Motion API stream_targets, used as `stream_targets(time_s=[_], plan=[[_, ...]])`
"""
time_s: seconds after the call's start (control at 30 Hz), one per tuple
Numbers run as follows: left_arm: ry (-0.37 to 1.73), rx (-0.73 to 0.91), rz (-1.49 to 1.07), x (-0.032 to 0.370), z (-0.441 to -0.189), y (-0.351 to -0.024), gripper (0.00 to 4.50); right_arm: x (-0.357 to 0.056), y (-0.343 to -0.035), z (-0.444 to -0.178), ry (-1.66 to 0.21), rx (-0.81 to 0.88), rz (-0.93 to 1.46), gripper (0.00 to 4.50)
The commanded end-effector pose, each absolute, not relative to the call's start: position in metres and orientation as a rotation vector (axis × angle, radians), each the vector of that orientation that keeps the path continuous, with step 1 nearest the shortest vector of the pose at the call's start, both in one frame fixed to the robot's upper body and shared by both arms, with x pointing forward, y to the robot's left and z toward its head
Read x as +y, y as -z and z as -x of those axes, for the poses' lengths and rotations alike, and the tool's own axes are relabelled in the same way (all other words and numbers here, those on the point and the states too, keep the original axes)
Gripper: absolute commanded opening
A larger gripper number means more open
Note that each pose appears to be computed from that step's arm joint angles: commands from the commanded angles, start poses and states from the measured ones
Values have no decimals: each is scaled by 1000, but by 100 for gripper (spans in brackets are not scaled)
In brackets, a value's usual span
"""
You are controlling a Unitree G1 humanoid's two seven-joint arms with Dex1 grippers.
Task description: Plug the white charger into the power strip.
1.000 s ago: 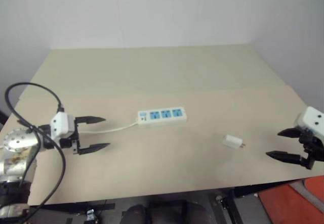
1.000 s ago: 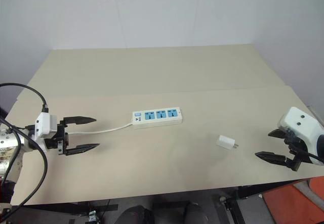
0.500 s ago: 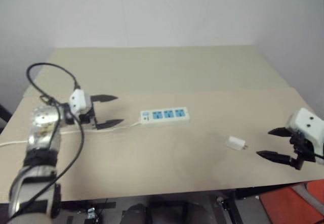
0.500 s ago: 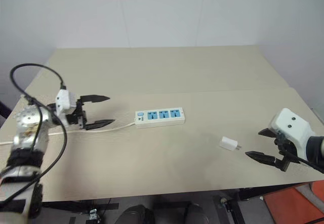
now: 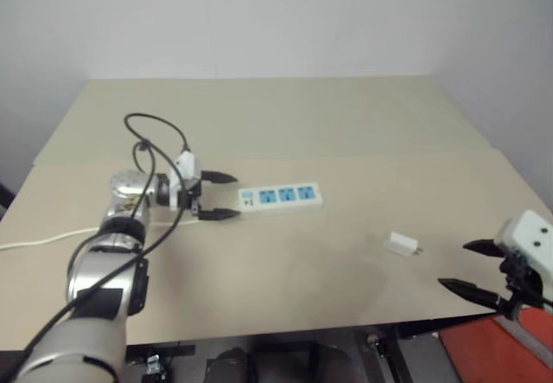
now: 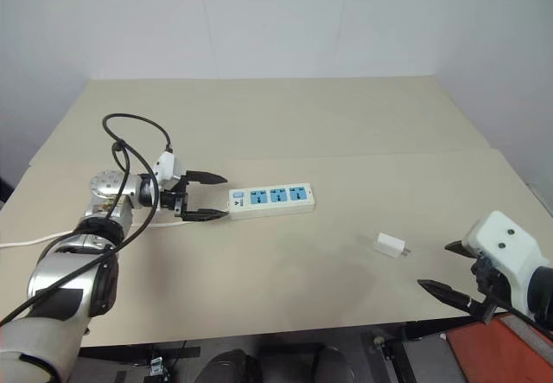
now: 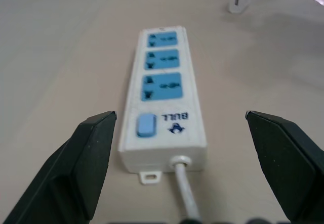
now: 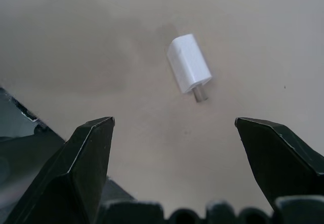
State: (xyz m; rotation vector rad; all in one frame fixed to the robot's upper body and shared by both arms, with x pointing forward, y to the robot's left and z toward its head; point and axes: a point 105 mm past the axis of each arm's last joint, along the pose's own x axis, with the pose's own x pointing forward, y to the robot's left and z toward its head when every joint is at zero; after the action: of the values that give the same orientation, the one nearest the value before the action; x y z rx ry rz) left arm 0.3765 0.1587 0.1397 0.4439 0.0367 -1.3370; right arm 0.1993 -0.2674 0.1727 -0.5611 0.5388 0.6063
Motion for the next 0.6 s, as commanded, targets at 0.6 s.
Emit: stream_targets(time_s=[0.6], plan=[[1155,99,-417,132,-404,-126,445,-269,-185,-203,-567,500,592,450]])
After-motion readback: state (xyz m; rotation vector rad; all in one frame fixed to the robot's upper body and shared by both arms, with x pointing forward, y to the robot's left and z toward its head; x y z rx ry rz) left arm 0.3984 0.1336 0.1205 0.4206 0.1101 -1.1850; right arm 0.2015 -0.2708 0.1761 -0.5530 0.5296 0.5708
